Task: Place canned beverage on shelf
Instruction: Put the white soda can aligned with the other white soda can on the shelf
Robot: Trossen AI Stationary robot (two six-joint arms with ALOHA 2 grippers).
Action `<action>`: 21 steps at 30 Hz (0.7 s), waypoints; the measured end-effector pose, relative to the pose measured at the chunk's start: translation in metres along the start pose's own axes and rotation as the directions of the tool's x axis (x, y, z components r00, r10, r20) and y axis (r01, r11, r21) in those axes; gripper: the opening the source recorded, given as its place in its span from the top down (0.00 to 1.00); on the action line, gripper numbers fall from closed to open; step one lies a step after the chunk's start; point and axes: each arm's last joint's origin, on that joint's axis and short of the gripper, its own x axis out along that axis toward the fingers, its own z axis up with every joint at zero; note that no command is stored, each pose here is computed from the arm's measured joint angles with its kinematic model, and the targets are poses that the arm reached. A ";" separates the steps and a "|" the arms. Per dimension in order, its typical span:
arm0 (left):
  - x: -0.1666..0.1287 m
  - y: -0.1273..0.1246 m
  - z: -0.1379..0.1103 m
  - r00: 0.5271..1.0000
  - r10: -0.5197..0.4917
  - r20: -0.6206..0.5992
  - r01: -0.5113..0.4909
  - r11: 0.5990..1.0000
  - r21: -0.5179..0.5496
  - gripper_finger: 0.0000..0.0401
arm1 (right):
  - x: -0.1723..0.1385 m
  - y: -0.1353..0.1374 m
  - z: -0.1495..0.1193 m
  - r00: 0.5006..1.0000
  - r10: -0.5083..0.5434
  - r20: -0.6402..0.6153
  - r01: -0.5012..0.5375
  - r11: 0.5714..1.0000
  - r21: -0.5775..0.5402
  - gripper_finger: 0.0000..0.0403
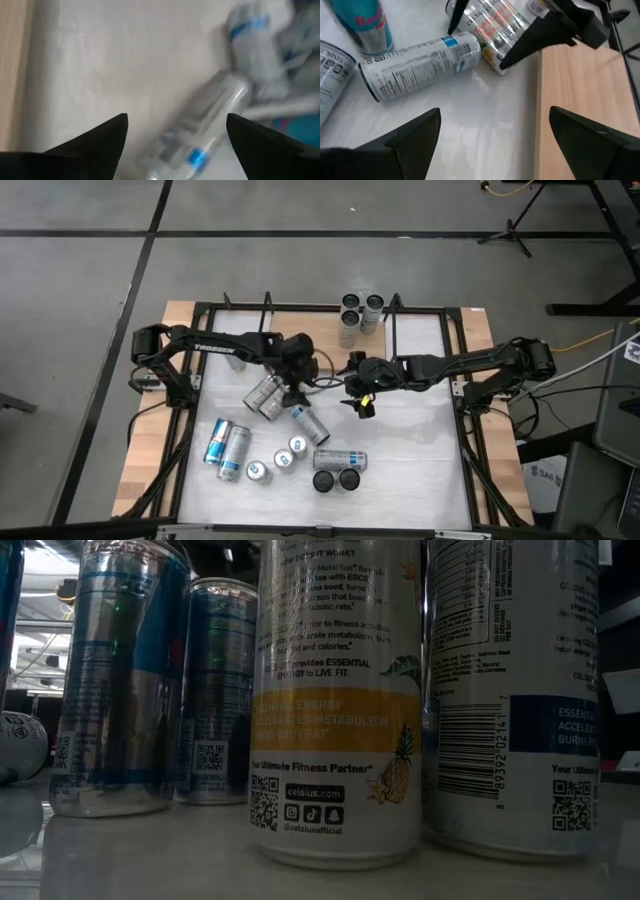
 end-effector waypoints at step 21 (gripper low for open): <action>0.015 -0.045 -0.015 0.977 0.045 -0.207 0.061 0.875 0.480 0.17 | 0.000 0.000 0.000 1.000 0.000 0.002 0.000 0.999 0.048 0.10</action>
